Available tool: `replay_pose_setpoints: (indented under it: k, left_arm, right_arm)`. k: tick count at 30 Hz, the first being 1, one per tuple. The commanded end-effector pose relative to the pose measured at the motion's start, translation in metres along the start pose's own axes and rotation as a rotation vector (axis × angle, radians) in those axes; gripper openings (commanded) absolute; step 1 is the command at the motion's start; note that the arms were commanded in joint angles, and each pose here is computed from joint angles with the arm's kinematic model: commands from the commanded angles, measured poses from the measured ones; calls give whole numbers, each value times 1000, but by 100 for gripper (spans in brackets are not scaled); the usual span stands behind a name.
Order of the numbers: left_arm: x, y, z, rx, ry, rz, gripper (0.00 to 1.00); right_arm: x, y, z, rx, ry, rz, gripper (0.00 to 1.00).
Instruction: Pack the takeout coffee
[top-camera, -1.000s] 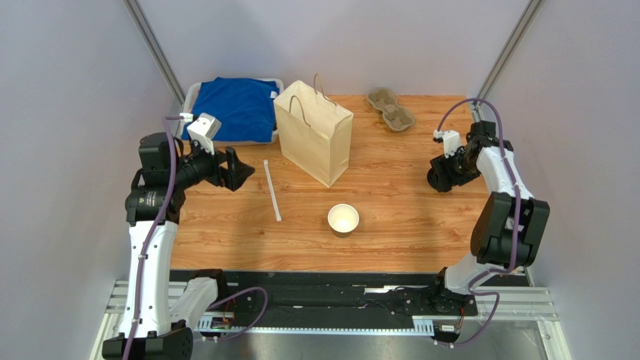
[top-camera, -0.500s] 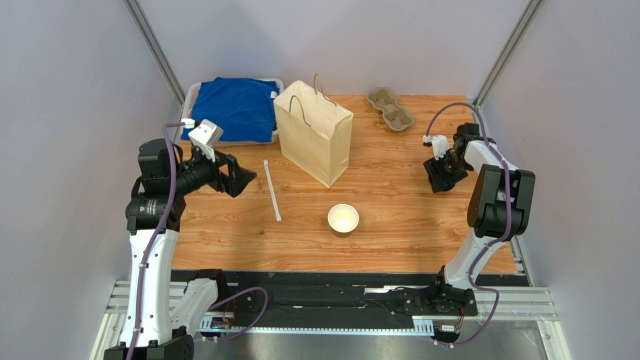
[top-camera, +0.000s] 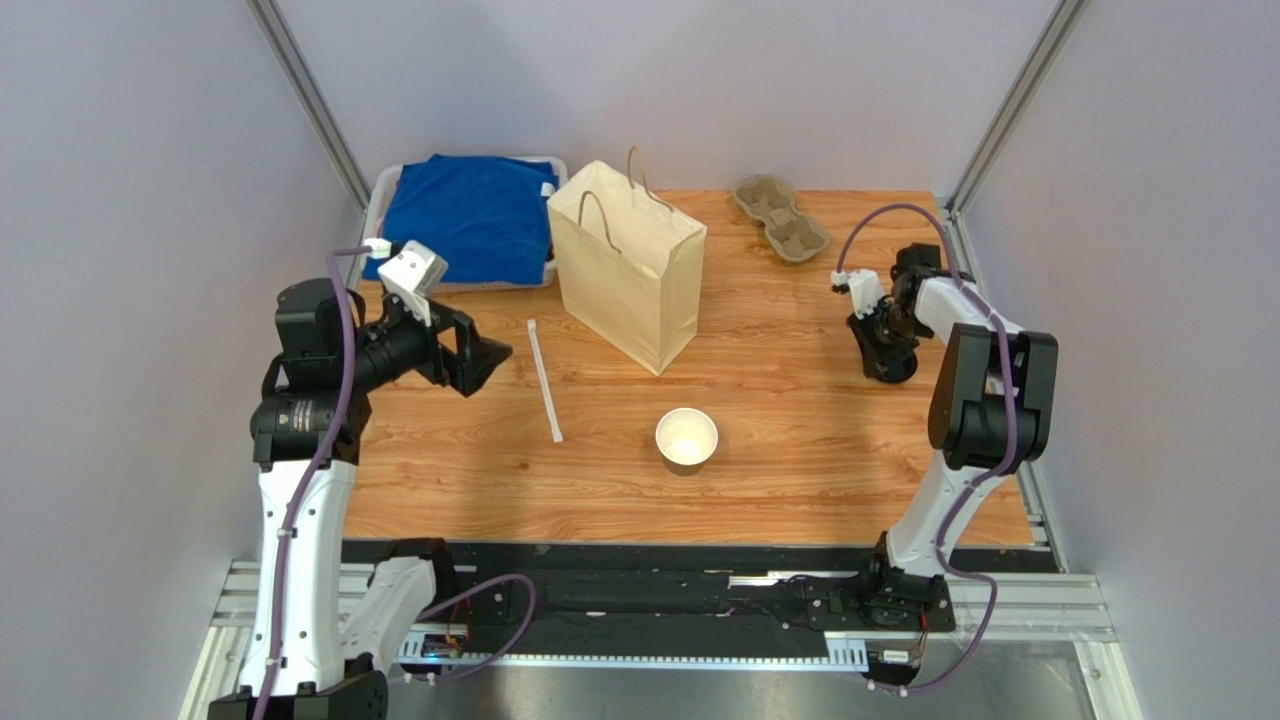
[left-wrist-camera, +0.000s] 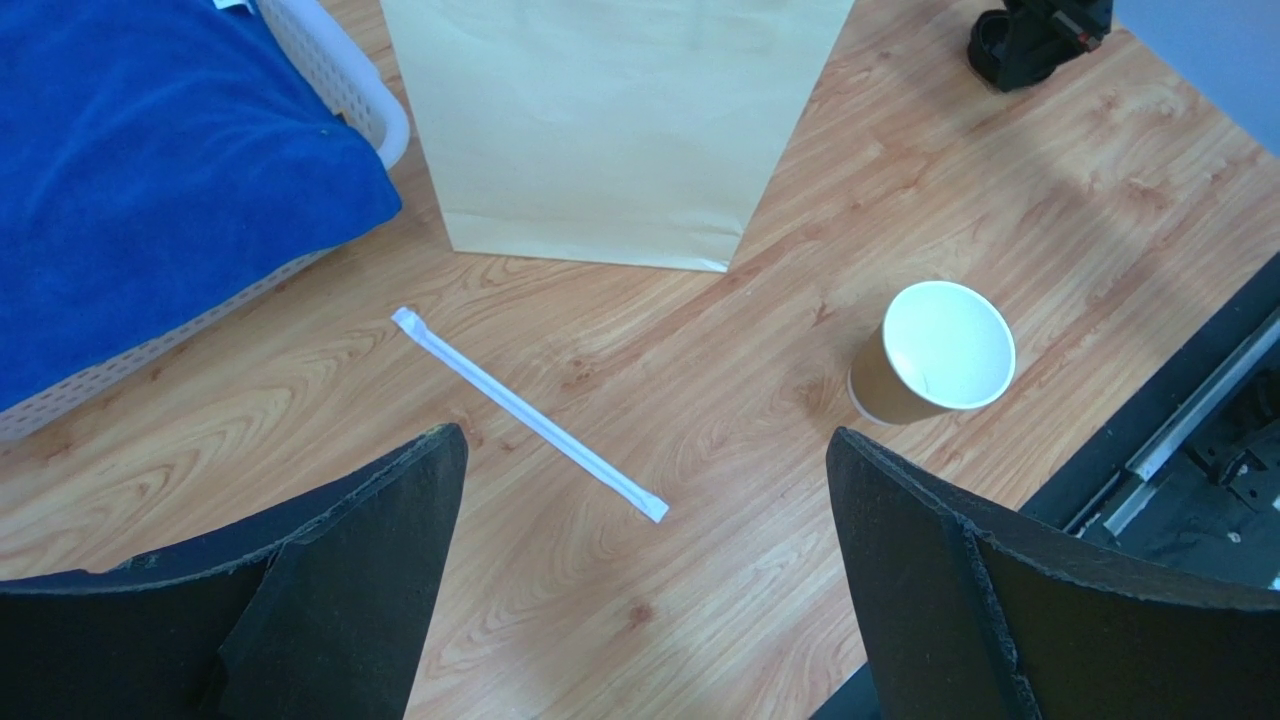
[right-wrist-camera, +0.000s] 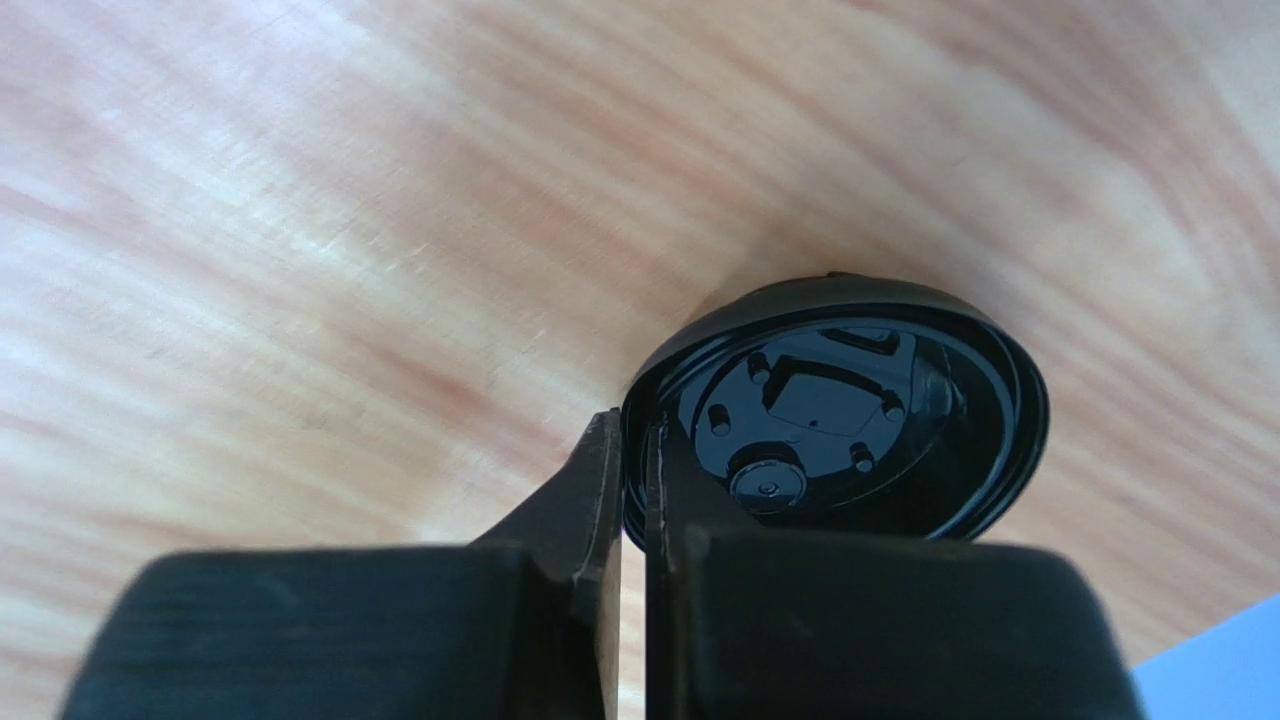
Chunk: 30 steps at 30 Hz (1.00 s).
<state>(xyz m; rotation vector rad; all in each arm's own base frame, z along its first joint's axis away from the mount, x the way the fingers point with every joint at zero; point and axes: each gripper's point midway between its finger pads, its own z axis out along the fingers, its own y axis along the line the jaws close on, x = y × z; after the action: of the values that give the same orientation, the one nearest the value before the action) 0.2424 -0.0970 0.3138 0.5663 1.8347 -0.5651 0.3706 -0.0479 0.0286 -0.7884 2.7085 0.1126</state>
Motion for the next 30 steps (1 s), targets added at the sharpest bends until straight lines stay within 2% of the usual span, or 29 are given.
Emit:
replay_pose_setpoints:
  k: [1,3,4,6,7,10,12,13,16,18,19,23,24,25,26,27,29,30]
  left_arm:
    - [-24,-9,-11,20,-55,103,99]
    - [-27,-8,-13,13,-57,126,99]
    - [-32,-9,-15,12,-65,150,99]
    - [-38,-15,-19,32,-83,182,99]
    - [-46,-19,-22,38,-101,218,99]
    - [-59,-29,-25,66,-122,327,98]
    - [-59,-41,-18,130,-115,380,98]
    - [-63,-44,-18,143,-116,422,97]
    - [-67,-64,-12,228,-128,499,96]
    - [-65,-76,-10,259,-131,551,95]
    - [-59,-95,-4,329,-141,596,95]
    - [-52,-128,7,397,-227,745,93]
    - [-60,-132,8,377,-281,804,92]
    - [-50,-150,13,430,-311,902,91]
    - [-50,-153,18,405,-327,960,88]
    - [-59,-163,17,399,-402,1020,86]
    - [-46,-188,23,448,-471,1184,82]
    - [-44,-197,29,439,-529,1292,82]
  right_arm:
    - [-27,36,-73,-126,-141,29,0]
    - [-41,57,-115,-189,-231,44,0]
    - [-50,84,-144,-310,-280,59,0]
    - [-58,114,-181,-421,-347,62,0]
    - [-63,143,-211,-556,-391,84,0]
    - [-70,188,-261,-788,-488,138,0]
    - [-70,206,-275,-894,-521,211,0]
    - [-72,221,-294,-964,-587,211,0]
    - [-66,257,-314,-1158,-595,274,0]
    - [-62,273,-318,-1275,-561,326,0]
    - [-64,278,-328,-1361,-549,382,0]
    - [-54,301,-322,-1447,-386,433,0]
    - [-51,303,-317,-1462,-346,468,0]
    - [-49,305,-312,-1470,-327,474,0]
    - [-45,310,-313,-1490,-267,517,0]
    - [-43,311,-310,-1498,-239,537,0]
    - [-37,314,-299,-1516,-171,591,0]
    - [-35,315,-300,-1531,-97,661,0]
